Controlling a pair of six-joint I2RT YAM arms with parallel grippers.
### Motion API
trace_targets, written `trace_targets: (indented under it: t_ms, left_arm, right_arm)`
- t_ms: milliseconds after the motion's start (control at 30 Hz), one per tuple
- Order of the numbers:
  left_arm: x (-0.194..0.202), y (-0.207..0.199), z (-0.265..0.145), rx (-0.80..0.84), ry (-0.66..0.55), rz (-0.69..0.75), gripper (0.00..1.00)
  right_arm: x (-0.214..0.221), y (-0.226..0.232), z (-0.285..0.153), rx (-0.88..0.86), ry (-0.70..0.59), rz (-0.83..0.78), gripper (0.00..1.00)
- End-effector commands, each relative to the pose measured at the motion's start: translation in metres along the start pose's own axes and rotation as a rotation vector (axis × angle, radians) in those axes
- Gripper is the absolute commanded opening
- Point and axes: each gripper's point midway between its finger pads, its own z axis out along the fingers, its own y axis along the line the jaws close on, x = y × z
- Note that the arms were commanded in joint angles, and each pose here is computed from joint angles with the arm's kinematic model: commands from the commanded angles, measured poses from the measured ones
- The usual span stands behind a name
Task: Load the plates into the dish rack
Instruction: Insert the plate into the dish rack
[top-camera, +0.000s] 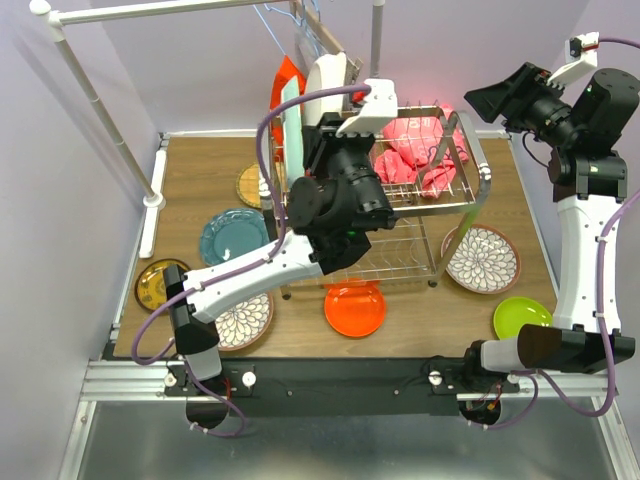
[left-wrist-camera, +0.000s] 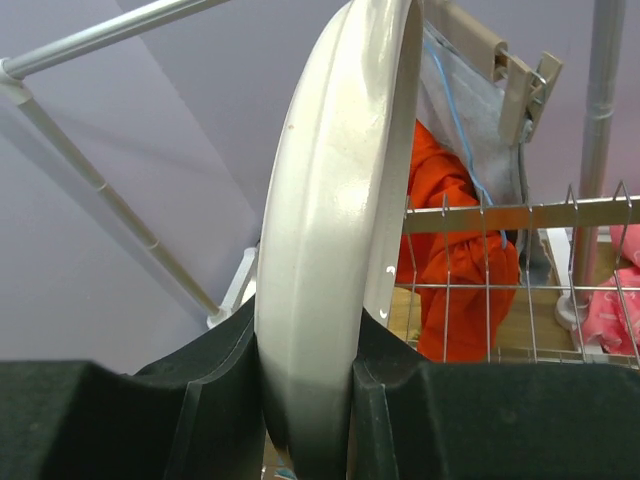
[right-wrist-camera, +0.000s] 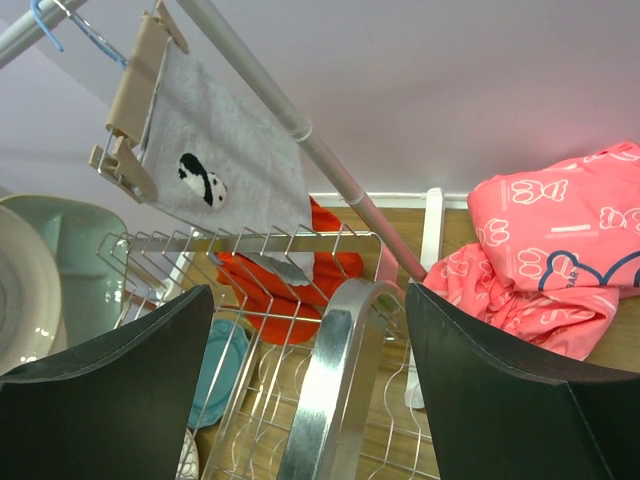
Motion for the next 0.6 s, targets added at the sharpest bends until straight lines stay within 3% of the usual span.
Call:
trace_targets:
  t_ms: [0, 567]
  left_arm:
    - [0.016, 0.053, -0.015, 0.002, 0.199, -0.283, 0.00]
    - [0.003, 0.051, -0.025, 0.053, 0.192, -0.407, 0.00]
  right_arm:
    - [0.004, 0.005, -0.004, -0.008, 0.010, 0.012, 0.86]
    - [0.005, 0.009, -0.009, -0.013, 0.007, 0.013, 0.86]
